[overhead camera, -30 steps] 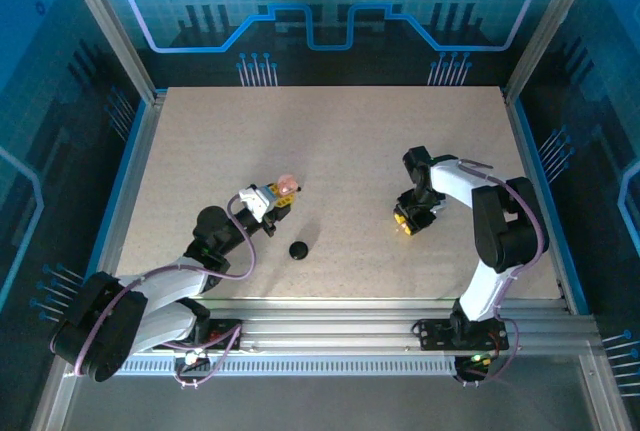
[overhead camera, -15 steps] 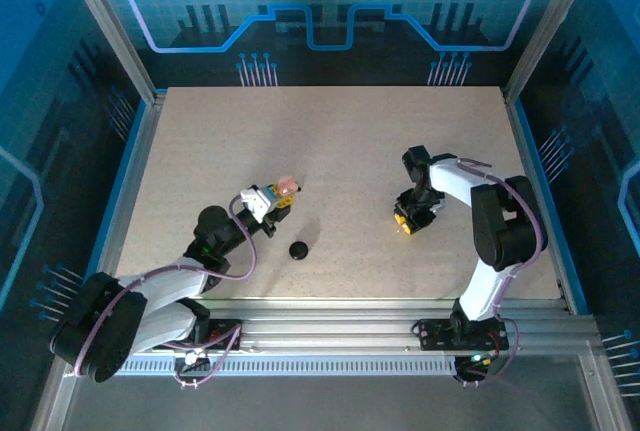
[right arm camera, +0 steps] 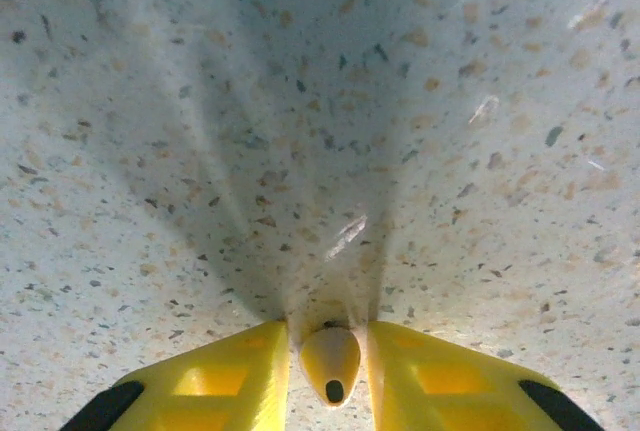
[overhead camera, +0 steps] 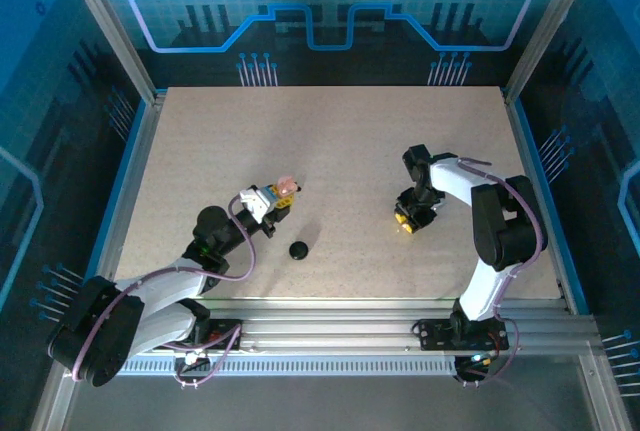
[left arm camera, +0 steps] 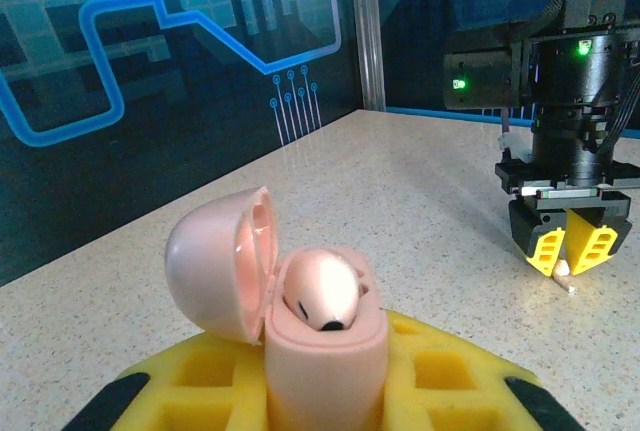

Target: Insert the wireless bluetooth earbuds into the charging case

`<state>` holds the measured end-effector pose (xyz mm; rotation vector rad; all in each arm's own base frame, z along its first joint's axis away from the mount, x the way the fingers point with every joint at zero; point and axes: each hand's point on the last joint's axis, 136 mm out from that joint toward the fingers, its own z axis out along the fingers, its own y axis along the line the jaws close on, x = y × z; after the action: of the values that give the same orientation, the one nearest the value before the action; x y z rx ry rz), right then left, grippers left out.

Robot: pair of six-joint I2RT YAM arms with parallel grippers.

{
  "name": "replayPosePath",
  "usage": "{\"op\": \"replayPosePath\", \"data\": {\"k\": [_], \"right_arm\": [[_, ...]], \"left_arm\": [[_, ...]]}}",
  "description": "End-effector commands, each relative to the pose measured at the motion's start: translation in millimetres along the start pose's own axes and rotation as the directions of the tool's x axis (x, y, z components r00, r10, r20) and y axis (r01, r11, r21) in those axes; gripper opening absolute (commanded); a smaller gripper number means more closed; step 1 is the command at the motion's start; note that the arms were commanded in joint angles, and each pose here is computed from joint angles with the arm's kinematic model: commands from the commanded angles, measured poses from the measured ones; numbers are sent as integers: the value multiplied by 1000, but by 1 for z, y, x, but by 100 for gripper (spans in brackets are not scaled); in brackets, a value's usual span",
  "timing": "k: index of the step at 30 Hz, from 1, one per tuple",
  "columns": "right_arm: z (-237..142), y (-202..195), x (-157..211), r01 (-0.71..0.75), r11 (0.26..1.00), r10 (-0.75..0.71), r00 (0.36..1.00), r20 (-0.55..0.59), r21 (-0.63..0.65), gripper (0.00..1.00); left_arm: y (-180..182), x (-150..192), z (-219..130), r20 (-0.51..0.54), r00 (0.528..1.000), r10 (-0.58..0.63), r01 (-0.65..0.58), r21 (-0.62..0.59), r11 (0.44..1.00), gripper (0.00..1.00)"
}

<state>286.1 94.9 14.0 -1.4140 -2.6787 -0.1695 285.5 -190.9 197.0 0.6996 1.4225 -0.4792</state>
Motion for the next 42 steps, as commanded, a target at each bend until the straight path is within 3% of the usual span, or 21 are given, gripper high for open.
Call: {"op": "replayPosePath", "data": {"k": [1, 11, 26, 32, 42], "right_arm": [[-2, -2, -9, -4, 1000, 3, 1000, 19, 14, 25], [-4, -4, -8, 6, 1000, -7, 1000, 21, 15, 18], [-46, 25, 16, 122, 977, -104, 988, 111, -174, 16], [-88, 67, 37, 293, 902, -224, 945, 238, -316, 16], [-151, 132, 81, 560, 681, -375, 820, 433, -471, 16]], "left_arm": [[3, -14, 0, 35, 999, 36, -35, -13, 999, 14], [3, -12, 0, 27, 999, 33, -32, -12, 999, 14], [-1, 4, 17, 1, 999, -50, 50, 35, 998, 14], [-8, 7, 35, 26, 996, -91, 88, 72, 993, 14], [-22, 6, 64, 56, 989, -135, 126, 140, 982, 14]]}}
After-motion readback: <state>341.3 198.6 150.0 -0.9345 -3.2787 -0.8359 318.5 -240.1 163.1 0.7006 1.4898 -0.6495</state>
